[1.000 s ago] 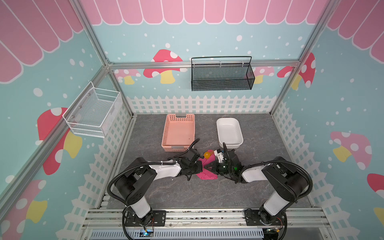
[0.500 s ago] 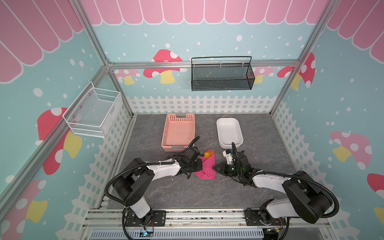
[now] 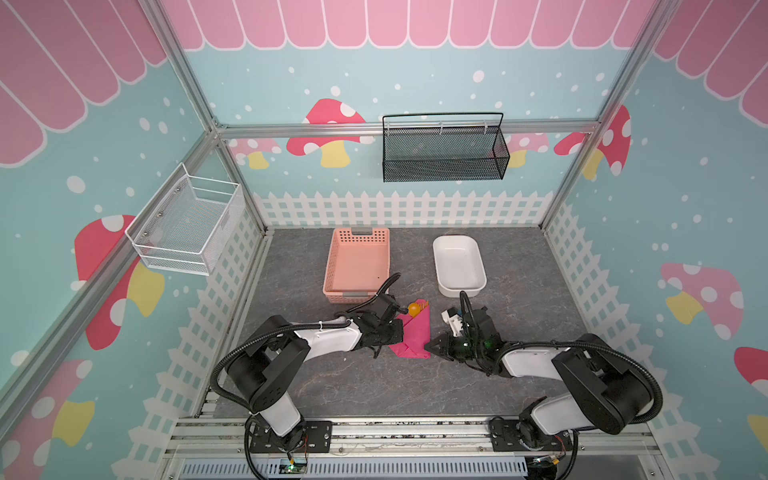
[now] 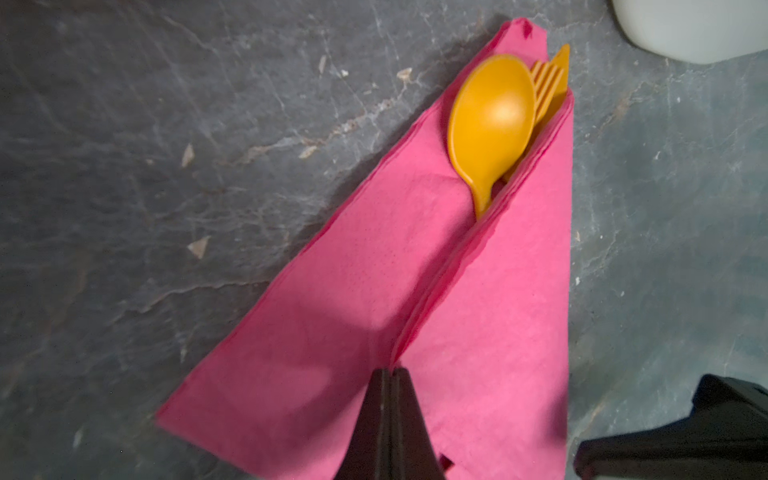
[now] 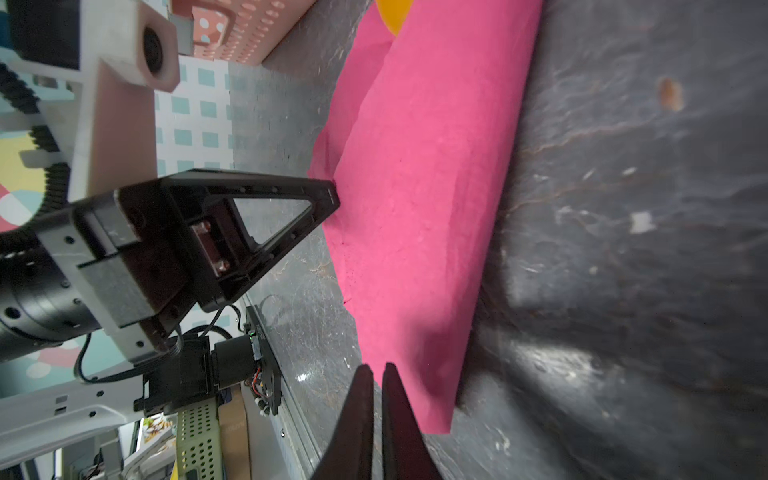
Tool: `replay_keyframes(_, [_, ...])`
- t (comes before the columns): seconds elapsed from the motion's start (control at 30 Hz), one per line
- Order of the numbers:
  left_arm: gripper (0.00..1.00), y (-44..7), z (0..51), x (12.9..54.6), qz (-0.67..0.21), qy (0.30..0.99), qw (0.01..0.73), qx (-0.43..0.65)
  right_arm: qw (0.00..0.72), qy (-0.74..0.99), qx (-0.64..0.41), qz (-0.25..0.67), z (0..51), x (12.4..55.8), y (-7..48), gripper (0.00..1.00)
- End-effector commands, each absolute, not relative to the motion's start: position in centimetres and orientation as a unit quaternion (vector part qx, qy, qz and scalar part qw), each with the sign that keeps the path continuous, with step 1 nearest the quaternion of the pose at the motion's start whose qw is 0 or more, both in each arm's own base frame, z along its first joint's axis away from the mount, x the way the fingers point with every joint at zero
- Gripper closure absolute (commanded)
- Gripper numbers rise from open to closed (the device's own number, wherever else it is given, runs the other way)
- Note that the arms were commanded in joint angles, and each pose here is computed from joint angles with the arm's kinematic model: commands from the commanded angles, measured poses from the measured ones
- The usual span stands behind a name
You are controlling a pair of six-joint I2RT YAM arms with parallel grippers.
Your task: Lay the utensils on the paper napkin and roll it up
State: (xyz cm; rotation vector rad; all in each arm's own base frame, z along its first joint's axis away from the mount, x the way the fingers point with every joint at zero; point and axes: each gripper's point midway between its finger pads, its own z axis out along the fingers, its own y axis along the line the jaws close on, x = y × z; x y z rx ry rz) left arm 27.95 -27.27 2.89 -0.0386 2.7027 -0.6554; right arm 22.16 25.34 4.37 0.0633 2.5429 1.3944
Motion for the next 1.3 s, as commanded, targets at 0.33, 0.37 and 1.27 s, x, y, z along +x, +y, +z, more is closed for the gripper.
replay_keyframes(0.33, [1.0,-26.7,2.4,28.6,-0.218,0.959,0.183,-0.017,0.09,0.883,0.04,0.46,1.2,21.0,24.5,0.92])
replay_keyframes(0.37, [1.0,-26.7,2.4,28.6,-0.217,0.959,0.182,-0.017,0.087,0.886,0.043,0.454,0.8,20.8,24.4,0.92])
replay_keyframes(1.27, [0.86,-25.7,9.8,27.3,-0.236,0.942,0.237,0.013,0.052,0.905,0.04,0.421,-1.0,18.0,24.7,0.93])
